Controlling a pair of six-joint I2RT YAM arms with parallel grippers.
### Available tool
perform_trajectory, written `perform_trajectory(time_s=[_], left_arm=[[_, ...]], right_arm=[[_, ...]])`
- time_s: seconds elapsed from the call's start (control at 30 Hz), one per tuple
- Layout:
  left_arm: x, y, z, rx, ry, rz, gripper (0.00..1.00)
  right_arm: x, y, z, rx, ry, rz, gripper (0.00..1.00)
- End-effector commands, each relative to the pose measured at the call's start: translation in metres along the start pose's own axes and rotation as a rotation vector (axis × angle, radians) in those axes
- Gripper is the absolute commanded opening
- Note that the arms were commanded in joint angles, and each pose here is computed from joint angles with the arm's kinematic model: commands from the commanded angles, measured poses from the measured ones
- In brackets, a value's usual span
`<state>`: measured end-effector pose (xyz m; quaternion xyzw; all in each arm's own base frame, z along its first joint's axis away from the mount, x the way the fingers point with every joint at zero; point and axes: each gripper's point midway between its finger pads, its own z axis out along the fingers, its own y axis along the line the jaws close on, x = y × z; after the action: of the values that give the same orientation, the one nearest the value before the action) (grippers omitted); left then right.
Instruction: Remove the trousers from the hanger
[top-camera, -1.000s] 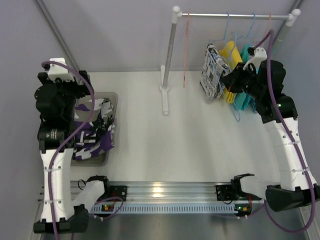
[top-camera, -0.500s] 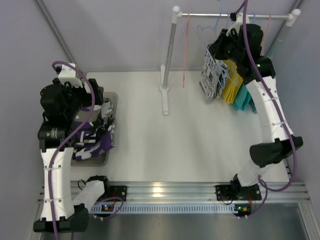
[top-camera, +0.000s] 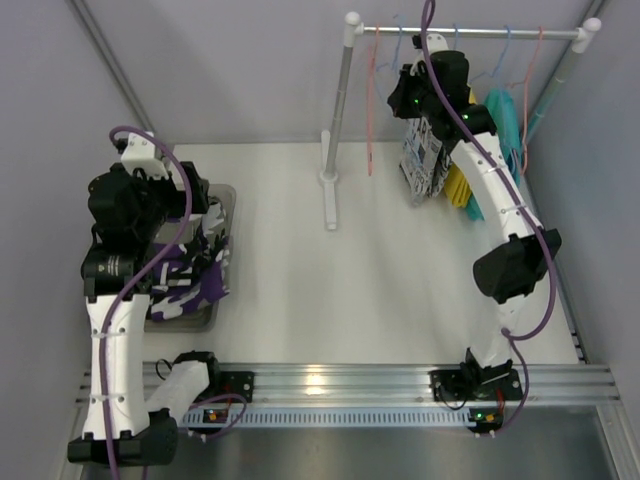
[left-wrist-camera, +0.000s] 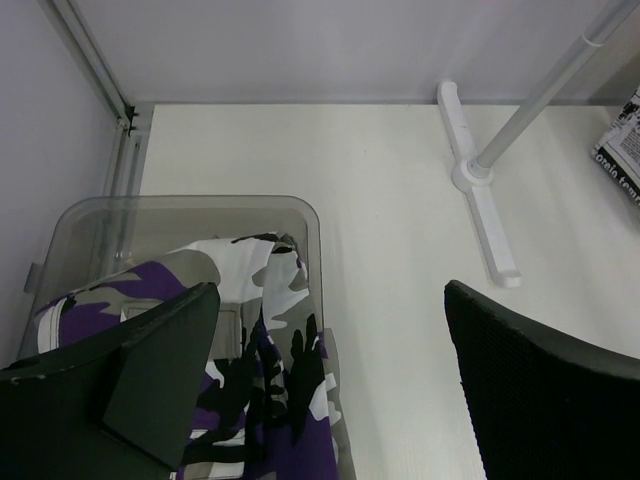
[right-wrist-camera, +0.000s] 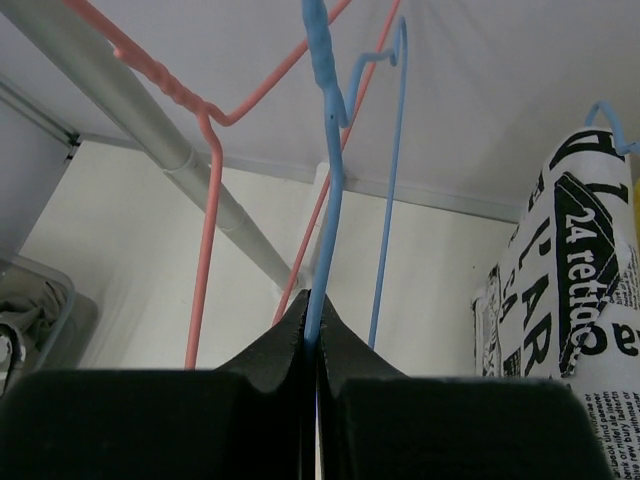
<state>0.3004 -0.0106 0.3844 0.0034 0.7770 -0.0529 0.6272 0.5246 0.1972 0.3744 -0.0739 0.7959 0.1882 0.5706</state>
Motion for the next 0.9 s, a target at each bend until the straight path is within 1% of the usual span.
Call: perform_trajectory(time_s=[0.0, 0.07, 0.13, 0.17, 0.27, 0.33, 0.4, 0.43, 0.47, 0.5, 0.53, 0.57, 0.6, 0.63, 0.67, 0.7, 0.73, 0.77, 0.83, 0.87], left_arm=[[-0.002, 0.002, -0.006, -0.016, -0.014, -0.004, 0.99], [0.000, 0.001, -0.006, -0.012, -0.003, -0.008, 0.99], [0.000, -0.001, -0.005, 0.003, 0.007, -0.008, 0.99], [0.007, -0.001, -0.001, 0.004, 0.046, -0.013, 0.99], [0.011, 0.000, 0.008, 0.008, 0.098, -0.014, 0.99], [0.017, -0.003, 0.013, 0.033, 0.138, -0.003, 0.99], [0.021, -0.010, 0.021, 0.084, 0.181, 0.008, 0.99], [0.021, -0.012, 0.024, 0.099, 0.193, 0.005, 0.99], [0.015, -0.016, 0.031, 0.127, 0.201, 0.000, 0.99], [0.012, -0.019, 0.035, 0.145, 0.215, -0.003, 0.99], [0.015, -0.023, 0.033, 0.165, 0.252, -0.015, 0.99], [0.022, -0.026, 0.046, 0.204, 0.302, -0.005, 0.99], [0.005, -0.029, 0.046, 0.222, 0.281, 0.014, 0.99], [0.010, -0.031, 0.047, 0.238, 0.325, 0.010, 0.99], [0.016, -0.032, 0.059, 0.247, 0.363, 0.003, 0.99], [0.008, -0.031, 0.062, 0.233, 0.352, 0.005, 0.99], [0.016, -0.031, 0.072, 0.231, 0.389, -0.002, 0.99], [0.017, -0.037, 0.075, 0.235, 0.398, 0.010, 0.99], [0.020, -0.047, 0.085, 0.212, 0.412, 0.053, 0.99], [0.019, -0.067, 0.088, 0.241, 0.400, 0.089, 0.99]], right_arm=[[-0.045, 0.021, -0.009, -0.049, -0.153, -0.031, 0.00], [-0.037, 0.019, -0.006, -0.044, -0.133, -0.022, 0.01], [-0.030, 0.018, -0.004, -0.043, -0.115, -0.010, 0.09], [-0.026, 0.019, -0.004, -0.046, -0.103, -0.008, 0.20], [-0.023, 0.019, -0.012, -0.048, -0.093, -0.002, 0.36], [-0.028, 0.021, -0.025, -0.050, -0.105, -0.005, 0.36], [-0.022, 0.016, -0.032, -0.035, -0.093, 0.001, 0.38], [-0.033, 0.019, -0.049, -0.041, -0.121, -0.006, 0.40], [-0.022, 0.015, -0.052, -0.030, -0.104, -0.005, 0.45], [-0.023, 0.015, -0.059, -0.030, -0.119, -0.007, 0.46], [-0.038, 0.020, -0.083, -0.040, -0.171, -0.013, 0.49], [-0.024, 0.014, -0.086, -0.025, -0.152, -0.013, 0.53], [-0.042, 0.020, -0.115, -0.038, -0.226, -0.021, 0.54], [-0.042, 0.020, -0.125, -0.037, -0.242, -0.024, 0.55], [-0.026, 0.015, -0.129, -0.021, -0.223, -0.026, 0.59], [-0.025, 0.015, -0.138, -0.019, -0.237, -0.031, 0.63], [-0.024, 0.016, -0.158, -0.018, -0.254, -0.038, 0.66], [-0.023, 0.015, -0.168, -0.011, -0.263, -0.048, 0.72], [-0.016, 0.012, -0.191, 0.003, -0.264, -0.048, 0.79], [-0.013, 0.010, -0.198, 0.014, -0.263, -0.051, 0.86]])
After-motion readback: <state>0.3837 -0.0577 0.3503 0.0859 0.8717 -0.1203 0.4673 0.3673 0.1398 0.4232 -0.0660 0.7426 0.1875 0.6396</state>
